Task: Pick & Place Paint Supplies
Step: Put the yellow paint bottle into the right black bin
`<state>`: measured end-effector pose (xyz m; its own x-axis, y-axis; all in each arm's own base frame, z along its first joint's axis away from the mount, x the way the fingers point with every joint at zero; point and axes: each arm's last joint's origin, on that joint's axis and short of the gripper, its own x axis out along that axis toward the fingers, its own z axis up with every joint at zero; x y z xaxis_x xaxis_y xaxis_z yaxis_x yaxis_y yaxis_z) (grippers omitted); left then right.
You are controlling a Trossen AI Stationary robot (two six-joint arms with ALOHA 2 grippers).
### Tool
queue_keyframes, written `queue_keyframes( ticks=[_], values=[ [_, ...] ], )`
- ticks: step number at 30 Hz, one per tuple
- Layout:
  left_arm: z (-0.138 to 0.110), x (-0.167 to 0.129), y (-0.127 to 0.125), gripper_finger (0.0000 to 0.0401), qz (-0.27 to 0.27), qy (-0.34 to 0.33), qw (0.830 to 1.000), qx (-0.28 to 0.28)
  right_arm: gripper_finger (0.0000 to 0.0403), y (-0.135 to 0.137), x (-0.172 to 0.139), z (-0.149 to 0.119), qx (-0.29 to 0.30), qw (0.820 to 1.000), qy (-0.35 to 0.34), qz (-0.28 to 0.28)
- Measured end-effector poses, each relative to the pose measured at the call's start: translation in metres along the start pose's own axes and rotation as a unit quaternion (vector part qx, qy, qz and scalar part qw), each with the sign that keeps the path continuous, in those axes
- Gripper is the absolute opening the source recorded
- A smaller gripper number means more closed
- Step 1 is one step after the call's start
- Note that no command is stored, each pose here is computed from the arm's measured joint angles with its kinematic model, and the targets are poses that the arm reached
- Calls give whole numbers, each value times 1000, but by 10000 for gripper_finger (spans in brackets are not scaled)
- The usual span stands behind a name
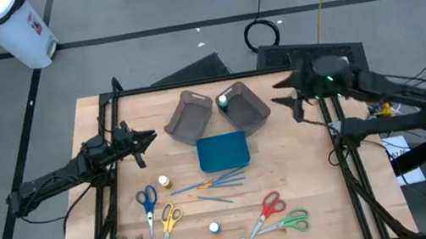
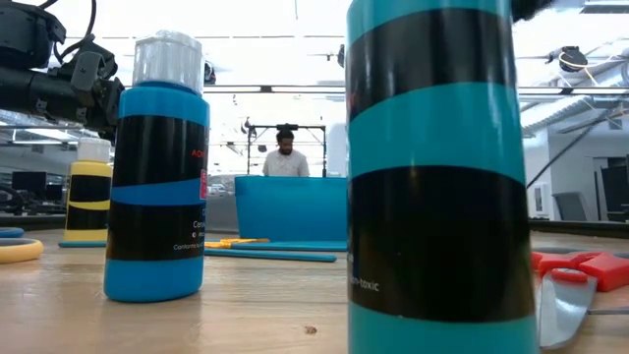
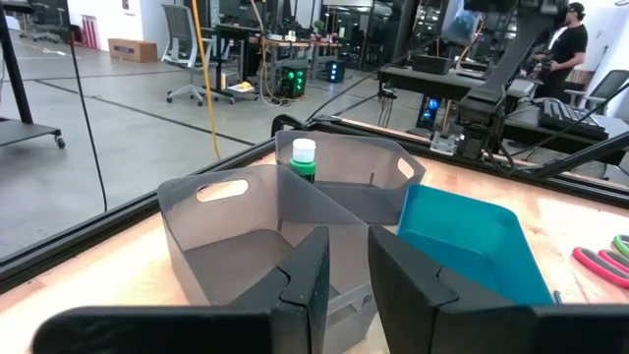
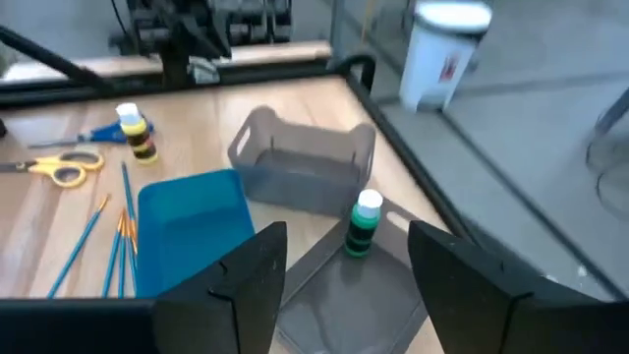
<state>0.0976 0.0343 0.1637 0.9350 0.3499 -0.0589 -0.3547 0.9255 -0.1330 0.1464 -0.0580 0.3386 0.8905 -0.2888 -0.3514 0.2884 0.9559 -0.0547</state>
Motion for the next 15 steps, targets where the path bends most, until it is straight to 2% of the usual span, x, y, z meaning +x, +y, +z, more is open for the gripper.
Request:
queue_keyframes(
  ticks=[6,11,15],
  values=[
    [0,0,0,81,0,0,1000,0,207,6,-17,-54,2,994,-109,-6],
    [0,0,0,81,0,0,1000,0,207,9,-21,-79,-6,979,-205,-12],
    [0,0,0,81,0,0,1000,0,208,10,-18,-95,-9,968,-249,-14]
  ],
)
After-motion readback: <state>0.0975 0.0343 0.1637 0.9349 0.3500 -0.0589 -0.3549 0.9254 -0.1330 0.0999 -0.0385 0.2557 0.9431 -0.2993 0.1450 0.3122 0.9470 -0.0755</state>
